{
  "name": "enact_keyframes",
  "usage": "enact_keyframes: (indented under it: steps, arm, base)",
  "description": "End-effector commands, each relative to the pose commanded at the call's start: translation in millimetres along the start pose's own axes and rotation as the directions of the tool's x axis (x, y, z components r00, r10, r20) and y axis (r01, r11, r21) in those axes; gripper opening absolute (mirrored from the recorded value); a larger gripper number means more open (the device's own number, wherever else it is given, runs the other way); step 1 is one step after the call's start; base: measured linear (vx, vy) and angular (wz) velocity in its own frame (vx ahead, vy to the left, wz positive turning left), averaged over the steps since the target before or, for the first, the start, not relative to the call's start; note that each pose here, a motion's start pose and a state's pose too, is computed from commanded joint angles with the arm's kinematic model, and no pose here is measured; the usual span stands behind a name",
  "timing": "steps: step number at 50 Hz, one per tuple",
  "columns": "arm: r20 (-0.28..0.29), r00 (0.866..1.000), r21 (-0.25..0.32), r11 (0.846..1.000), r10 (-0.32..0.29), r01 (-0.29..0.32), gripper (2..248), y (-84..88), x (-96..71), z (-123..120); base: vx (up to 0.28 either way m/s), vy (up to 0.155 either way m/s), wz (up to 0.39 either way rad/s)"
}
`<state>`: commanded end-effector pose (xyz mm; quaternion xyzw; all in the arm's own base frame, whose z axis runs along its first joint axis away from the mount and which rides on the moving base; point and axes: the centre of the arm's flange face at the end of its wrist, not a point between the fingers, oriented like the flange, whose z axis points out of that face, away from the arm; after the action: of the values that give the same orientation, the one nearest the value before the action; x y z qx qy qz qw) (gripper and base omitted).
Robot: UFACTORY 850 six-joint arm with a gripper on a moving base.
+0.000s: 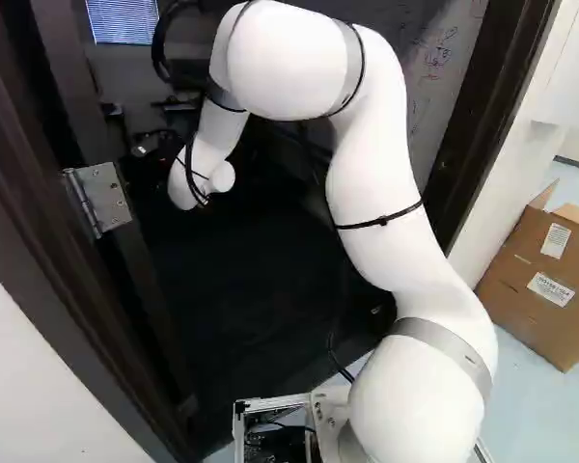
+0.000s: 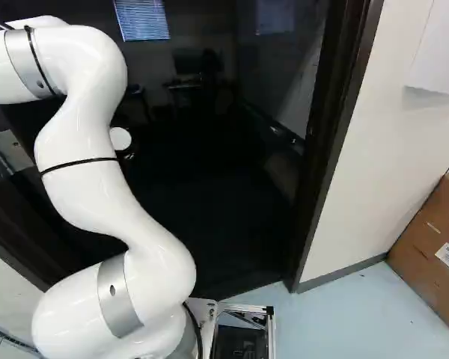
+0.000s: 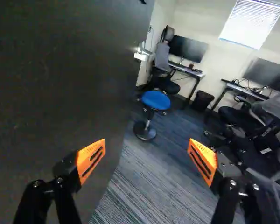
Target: Open the door and move inside
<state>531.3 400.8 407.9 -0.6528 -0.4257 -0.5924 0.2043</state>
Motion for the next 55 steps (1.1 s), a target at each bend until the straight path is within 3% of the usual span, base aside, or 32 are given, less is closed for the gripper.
enact_keyframes:
  steps: [28,55]
  arm:
    - [0.032,0.996,-0.11,0.991,0.082,-0.078,247,28.2,-10.6,-45.0]
    - [0.045,0.982,-0.242,0.956,0.185,-0.169,247,50.7,-21.1,-93.3]
  base:
    - [0.0,0.0,0.0]
    - [0.0,0.0,0.0]
